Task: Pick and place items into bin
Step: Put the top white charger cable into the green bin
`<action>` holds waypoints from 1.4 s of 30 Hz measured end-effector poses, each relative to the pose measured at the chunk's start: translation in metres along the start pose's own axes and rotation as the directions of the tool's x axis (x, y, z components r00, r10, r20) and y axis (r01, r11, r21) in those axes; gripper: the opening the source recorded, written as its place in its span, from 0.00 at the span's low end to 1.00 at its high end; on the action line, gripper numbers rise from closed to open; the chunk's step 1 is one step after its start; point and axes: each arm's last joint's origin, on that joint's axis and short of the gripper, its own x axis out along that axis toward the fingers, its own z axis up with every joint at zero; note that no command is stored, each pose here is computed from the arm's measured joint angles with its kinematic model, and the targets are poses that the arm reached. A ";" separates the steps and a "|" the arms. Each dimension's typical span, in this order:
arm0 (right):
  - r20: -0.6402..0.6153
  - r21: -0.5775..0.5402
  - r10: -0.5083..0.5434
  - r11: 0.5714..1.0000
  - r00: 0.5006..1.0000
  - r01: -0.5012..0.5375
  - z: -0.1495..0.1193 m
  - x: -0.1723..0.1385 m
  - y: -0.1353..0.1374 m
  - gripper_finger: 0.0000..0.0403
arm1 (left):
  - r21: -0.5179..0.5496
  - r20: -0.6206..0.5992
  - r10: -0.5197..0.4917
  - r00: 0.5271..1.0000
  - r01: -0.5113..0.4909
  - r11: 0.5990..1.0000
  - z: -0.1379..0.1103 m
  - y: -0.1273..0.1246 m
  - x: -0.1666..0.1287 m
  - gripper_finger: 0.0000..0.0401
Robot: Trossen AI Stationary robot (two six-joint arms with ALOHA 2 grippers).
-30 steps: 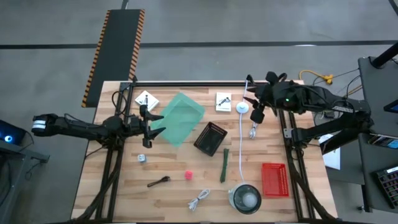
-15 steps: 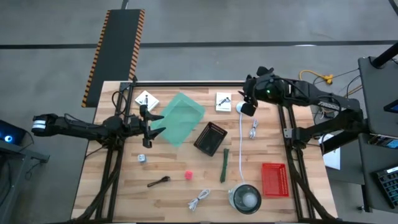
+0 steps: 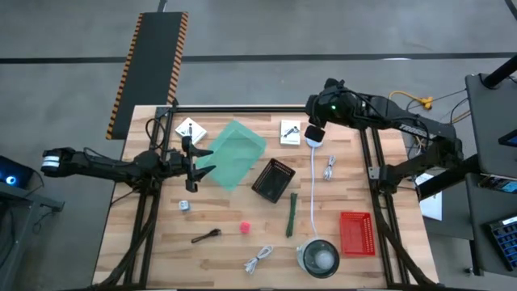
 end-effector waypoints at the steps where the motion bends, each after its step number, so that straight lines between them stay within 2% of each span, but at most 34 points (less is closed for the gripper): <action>1: -0.004 -0.007 0.011 1.000 1.000 -0.011 0.001 0.003 0.000 0.32 | 0.000 0.000 0.000 1.000 0.000 1.000 0.000 0.000 0.000 0.55; 6: -0.040 -0.057 0.089 0.994 0.995 -0.091 0.007 0.020 0.003 0.32 | 0.000 0.001 0.000 1.000 0.000 1.000 0.000 0.000 0.000 0.55; 11: -0.122 -0.155 0.098 0.981 0.988 -0.116 0.011 0.038 0.009 0.32 | 0.001 -0.001 0.000 1.000 0.000 1.000 -0.001 0.000 0.000 0.55; 17: -0.139 -0.250 0.098 0.959 0.985 -0.131 0.021 0.051 0.012 0.32 | 0.000 0.002 0.000 1.000 0.000 1.000 -0.001 0.000 0.001 0.55; 20: -0.188 -0.298 0.110 0.940 0.976 -0.163 0.024 0.054 0.011 0.32 | 0.001 -0.002 0.000 1.000 0.000 1.000 -0.001 0.000 0.002 0.55; 26: -0.253 -0.333 0.110 0.923 0.961 -0.193 0.031 0.069 0.010 0.42 | 0.001 -0.008 0.000 1.000 0.000 1.000 -0.002 0.000 0.002 0.55; 30: -0.289 -0.403 0.114 0.886 0.951 -0.229 0.031 0.085 0.015 0.52 | 0.001 -0.004 0.000 1.000 0.000 1.000 -0.002 0.000 0.002 0.55; 34: -0.344 -0.504 0.117 0.814 0.932 -0.289 0.027 0.102 0.021 0.59 | 0.001 -0.005 0.000 1.000 0.000 1.000 -0.002 0.000 0.002 0.55; 38: -0.375 -0.581 0.116 0.744 0.920 -0.330 0.024 0.110 0.021 0.61 | 0.001 -0.005 0.000 1.000 0.000 1.000 -0.002 0.000 0.002 0.55; 40: -0.387 -0.591 0.114 0.732 0.915 -0.340 0.023 0.113 0.019 0.60 | 0.001 -0.007 -0.001 1.000 0.001 1.000 -0.002 0.000 0.002 0.55; 42: -0.391 -0.577 0.107 0.745 0.914 -0.334 0.022 0.114 0.013 0.59 | 0.001 -0.007 -0.001 1.000 0.001 1.000 -0.002 0.000 0.002 0.55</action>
